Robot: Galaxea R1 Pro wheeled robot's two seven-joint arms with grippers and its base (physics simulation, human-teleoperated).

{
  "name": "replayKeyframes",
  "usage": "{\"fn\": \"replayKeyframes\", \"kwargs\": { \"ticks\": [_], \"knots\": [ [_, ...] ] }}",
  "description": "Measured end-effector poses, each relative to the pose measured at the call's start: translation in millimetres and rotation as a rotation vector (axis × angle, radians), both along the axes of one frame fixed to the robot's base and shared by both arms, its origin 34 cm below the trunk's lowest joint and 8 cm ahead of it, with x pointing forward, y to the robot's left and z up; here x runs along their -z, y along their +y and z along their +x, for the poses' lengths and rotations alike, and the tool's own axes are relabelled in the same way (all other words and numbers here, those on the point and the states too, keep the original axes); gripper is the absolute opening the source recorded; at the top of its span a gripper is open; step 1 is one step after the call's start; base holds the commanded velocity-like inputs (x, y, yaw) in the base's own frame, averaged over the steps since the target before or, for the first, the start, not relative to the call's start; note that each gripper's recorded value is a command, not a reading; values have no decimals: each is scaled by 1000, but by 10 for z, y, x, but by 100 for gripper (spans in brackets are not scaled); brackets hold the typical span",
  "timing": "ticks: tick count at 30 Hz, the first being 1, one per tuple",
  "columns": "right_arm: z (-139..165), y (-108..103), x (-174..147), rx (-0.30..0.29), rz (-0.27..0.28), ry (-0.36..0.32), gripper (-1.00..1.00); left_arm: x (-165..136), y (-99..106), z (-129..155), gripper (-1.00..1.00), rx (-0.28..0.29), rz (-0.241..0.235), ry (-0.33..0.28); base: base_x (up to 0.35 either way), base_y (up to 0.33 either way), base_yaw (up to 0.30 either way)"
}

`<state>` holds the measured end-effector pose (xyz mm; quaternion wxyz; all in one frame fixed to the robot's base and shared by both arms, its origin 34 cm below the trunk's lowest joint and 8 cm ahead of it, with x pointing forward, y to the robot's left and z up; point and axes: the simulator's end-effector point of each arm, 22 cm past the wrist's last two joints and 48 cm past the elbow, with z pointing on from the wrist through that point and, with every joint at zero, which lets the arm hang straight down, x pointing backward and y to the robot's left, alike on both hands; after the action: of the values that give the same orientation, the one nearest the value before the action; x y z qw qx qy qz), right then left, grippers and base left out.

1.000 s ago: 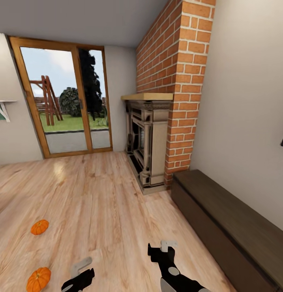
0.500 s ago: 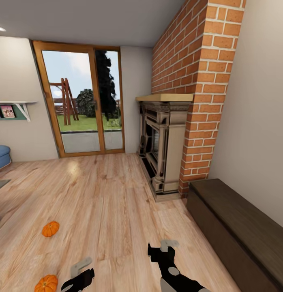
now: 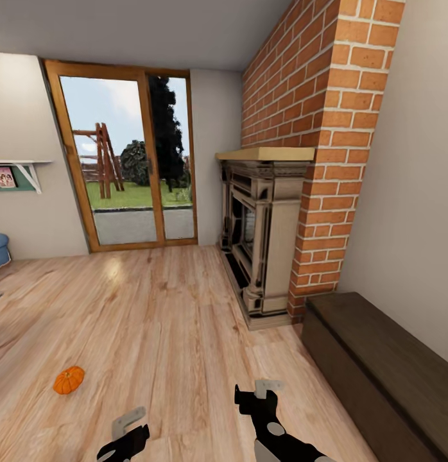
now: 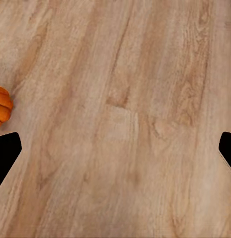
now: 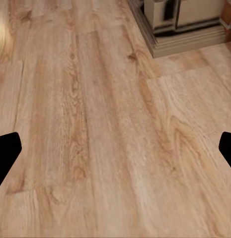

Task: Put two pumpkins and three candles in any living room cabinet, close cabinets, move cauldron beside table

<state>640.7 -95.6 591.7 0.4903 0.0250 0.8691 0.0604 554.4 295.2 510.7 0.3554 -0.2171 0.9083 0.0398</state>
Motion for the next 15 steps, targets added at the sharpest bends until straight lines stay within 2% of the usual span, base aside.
{"fn": "replayKeyframes", "kwargs": {
  "ticks": [15],
  "knots": [
    [-4,6,5,-6,-4,2,100,4,3,-4,100,-1,0,1,315,0,0]
  ]
}}
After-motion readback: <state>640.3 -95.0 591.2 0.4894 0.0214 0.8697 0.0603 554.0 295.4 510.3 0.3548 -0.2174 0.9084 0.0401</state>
